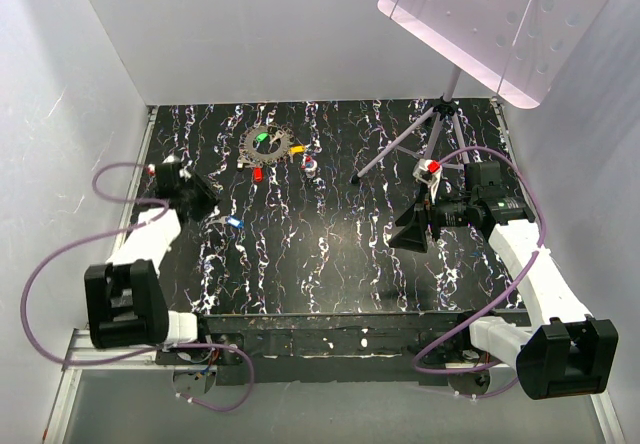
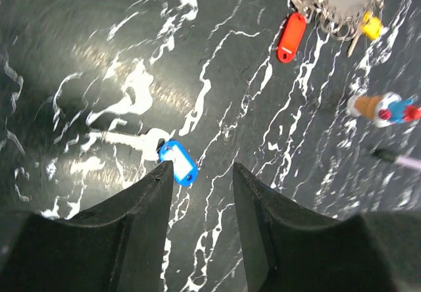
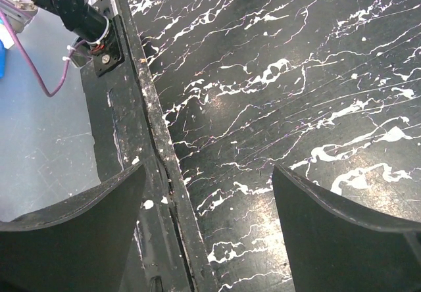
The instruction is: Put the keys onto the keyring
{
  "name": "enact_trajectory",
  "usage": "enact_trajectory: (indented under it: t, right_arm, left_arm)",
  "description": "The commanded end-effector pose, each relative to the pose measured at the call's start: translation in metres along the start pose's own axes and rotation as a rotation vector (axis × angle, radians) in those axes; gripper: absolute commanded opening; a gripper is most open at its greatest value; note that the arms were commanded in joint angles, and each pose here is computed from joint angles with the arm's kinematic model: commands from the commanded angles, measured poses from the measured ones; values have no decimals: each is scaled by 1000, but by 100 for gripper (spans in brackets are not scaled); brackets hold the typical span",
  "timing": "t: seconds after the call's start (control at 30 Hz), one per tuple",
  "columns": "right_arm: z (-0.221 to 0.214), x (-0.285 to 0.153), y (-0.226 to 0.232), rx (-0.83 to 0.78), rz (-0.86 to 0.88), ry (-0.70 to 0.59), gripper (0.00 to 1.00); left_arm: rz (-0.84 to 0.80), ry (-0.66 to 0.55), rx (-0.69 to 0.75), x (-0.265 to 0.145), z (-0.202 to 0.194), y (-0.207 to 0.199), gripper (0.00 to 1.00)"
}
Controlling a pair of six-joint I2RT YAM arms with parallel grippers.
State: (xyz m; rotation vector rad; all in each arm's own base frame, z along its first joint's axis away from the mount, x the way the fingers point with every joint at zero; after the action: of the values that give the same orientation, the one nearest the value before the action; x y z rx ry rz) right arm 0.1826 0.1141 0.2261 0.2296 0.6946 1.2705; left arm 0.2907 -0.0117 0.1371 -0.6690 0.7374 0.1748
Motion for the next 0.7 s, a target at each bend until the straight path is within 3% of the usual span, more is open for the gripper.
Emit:
enact_trajectory:
  t: [0.0,0.1,0.17,0.67]
  right_arm:
    - [9,-1,6,-41,30,-15,86]
    - [9,-1,6,-41,28,-13,86]
    - [9,-1,6,-41,32,-14,86]
    - [9,0,6,-36,40,-7,86]
  left_arm:
    - [115,304,387,6,-17,0,40]
    - [220,366,579,14,-29,-11,39]
    - [258,369,627,18,-31,-16,38]
    - [350,299,749,32,-19,-29,31]
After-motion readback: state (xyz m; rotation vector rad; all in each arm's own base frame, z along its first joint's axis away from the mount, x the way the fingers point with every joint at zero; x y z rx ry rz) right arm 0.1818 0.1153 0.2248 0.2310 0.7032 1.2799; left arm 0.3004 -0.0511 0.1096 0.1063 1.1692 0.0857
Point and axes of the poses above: each gripper's point midway between its finger pads, its own x axis out along the fingers, its own y axis along the line the jaws close on, z = x × y, the point moved 7 cm from there along -x, back along the fingers, and after that the axes turned 7 degrees about x, right-handed, at the moved point
